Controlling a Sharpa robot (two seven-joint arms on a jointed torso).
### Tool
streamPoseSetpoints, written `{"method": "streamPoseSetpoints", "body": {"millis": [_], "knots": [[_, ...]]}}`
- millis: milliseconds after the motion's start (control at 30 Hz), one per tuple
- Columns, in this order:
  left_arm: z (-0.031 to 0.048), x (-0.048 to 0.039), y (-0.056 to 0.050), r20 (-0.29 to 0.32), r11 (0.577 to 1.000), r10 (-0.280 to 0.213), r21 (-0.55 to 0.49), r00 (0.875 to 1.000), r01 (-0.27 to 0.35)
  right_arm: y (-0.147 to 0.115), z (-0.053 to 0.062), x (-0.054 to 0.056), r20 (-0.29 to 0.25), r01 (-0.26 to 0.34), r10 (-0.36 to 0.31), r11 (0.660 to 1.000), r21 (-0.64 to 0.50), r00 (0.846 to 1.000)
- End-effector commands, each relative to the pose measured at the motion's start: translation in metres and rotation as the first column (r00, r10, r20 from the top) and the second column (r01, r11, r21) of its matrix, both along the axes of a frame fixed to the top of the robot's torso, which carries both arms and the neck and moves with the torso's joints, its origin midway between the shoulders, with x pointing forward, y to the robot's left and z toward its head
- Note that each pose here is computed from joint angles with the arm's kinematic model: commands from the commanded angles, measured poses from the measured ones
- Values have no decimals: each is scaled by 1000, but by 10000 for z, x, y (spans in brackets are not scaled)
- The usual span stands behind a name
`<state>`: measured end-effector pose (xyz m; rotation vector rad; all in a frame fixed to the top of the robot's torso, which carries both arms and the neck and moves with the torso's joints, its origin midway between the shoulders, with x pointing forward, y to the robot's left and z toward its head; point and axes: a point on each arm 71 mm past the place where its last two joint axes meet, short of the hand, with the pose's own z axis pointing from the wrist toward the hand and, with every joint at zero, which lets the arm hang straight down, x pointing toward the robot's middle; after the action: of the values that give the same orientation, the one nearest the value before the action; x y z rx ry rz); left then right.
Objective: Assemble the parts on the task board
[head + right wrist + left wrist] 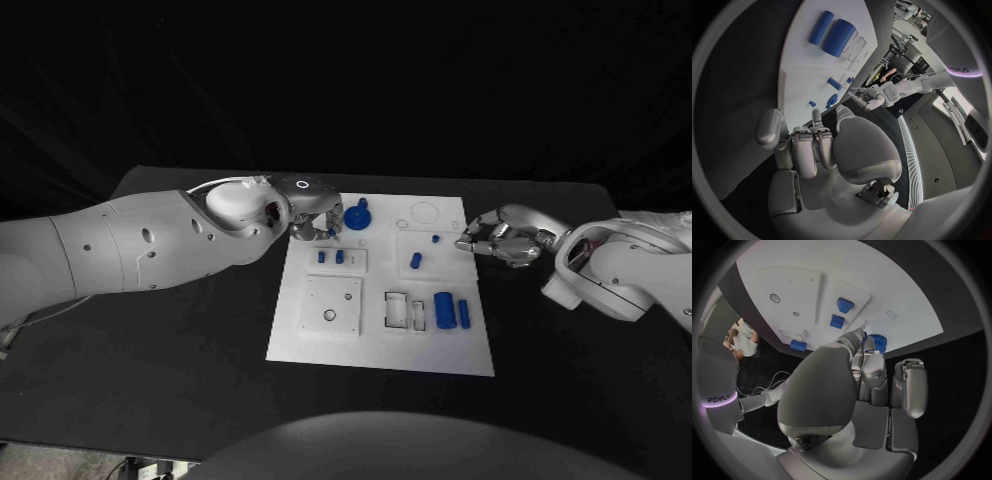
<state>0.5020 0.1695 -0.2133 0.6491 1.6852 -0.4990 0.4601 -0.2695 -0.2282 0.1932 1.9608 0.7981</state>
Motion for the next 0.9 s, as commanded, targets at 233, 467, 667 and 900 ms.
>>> {"method": "streamPoseSetpoints", "body": {"millis": [233, 467, 667, 900], "knots": [[-49, 50, -4, -2, 1000, 23, 8, 1000, -23, 8, -13, -9, -6, -10, 10, 1000, -1, 1000], [-77, 70, -27, -7, 1000, 24, 14, 1000, -24, 16, -15, -7, -7, -12, 12, 1000, 0, 1000], [-93, 75, -66, -10, 1000, 19, 10, 1000, -18, 13, -17, -5, -8, -11, 11, 1000, -2, 1000], [-103, 73, -106, -27, 1000, 14, 2, 1000, -14, 22, -20, -2, -10, -12, 12, 1000, -3, 1000]]}}
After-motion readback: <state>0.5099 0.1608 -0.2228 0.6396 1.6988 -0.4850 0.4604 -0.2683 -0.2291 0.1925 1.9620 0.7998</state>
